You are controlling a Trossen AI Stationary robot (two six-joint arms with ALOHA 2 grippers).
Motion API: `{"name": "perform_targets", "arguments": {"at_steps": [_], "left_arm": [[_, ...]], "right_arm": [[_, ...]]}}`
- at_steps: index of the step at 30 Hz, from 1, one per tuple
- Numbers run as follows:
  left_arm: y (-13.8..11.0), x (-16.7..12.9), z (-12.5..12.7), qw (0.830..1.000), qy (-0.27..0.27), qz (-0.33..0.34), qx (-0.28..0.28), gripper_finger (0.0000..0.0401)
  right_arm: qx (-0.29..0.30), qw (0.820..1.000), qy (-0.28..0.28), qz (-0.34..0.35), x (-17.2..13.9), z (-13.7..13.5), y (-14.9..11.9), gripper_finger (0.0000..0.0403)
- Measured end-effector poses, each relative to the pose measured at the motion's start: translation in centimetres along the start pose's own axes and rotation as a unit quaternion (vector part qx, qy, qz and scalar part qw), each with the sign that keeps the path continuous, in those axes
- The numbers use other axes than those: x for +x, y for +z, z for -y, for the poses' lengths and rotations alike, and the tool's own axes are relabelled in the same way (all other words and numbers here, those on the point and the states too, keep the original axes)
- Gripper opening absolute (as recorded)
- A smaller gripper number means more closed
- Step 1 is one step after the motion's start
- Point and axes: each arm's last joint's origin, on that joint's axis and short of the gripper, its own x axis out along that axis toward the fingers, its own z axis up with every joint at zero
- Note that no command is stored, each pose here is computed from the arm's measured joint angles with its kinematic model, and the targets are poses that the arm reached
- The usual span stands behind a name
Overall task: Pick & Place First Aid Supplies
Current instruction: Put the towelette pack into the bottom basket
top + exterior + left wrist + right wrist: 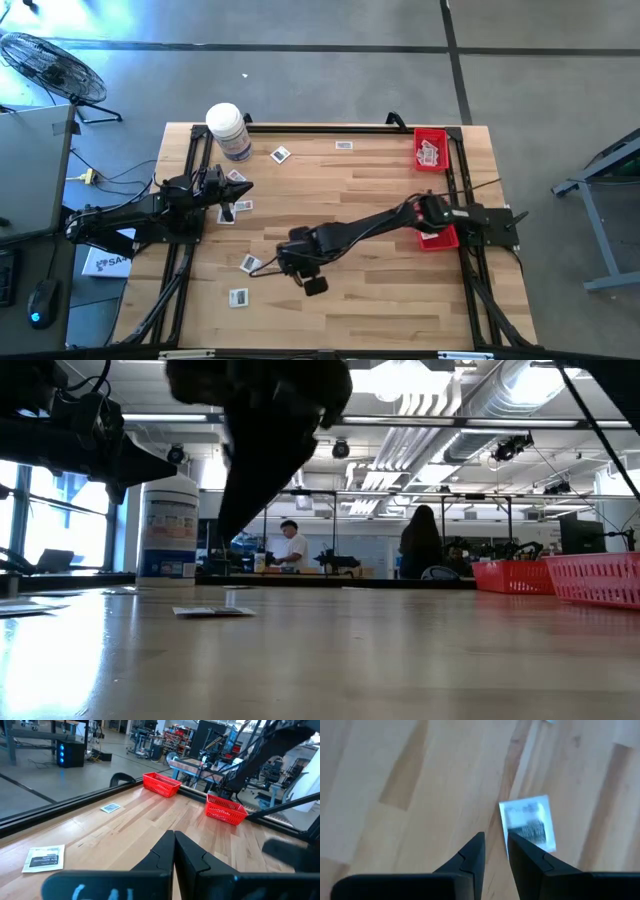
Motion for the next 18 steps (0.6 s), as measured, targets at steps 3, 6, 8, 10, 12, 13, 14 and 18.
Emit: {"name": "perform_targets", "arguments": {"at_steps": [3, 6, 8, 10, 12, 13, 14, 18], "left_arm": [[0.0, 0.0, 0.0, 1.000, 0.000, 0.000, 0.000, 0.0001], [0.0, 0.0, 0.0, 1.000, 0.000, 0.000, 0.000, 0.0001], [0.0, 0.0, 0.0, 1.000, 0.000, 0.000, 0.000, 0.0001], [0.0, 0.0, 0.0, 1.000, 0.000, 0.000, 0.000, 0.0001], [0.0, 0.0, 0.0, 1.000, 0.000, 0.000, 0.000, 0.0001], [0.0, 0.0, 0.0, 1.000, 0.000, 0.000, 0.000, 0.0001], [0.0, 0.0, 0.0, 1.000, 0.000, 0.000, 0.000, 0.0001], [0.0, 0.0, 0.0, 1.000, 0.000, 0.000, 0.000, 0.0001]], "right_arm": [[-0.024, 1.000, -0.002, -0.010, 1.6, 0.2, 0.4, 0.0076], [-0.032, 0.999, -0.004, -0.009, 2.5, 0.6, 0.6, 0.0076], [-0.035, 0.999, -0.008, -0.001, 2.9, 1.1, 0.6, 0.0076], [-0.032, 0.999, -0.012, 0.012, 3.2, 1.7, 0.7, 0.0076], [-0.028, 0.999, -0.010, 0.019, 3.7, 2.2, 0.5, 0.0076], [-0.027, 0.999, -0.008, 0.022, 4.0, 2.3, 0.3, 0.0076], [-0.025, 0.999, -0.007, 0.021, 4.3, 2.5, 0.1, 0.0076], [-0.021, 1.000, -0.002, 0.001, 5.1, 2.8, -0.9, 0.0076]]}}
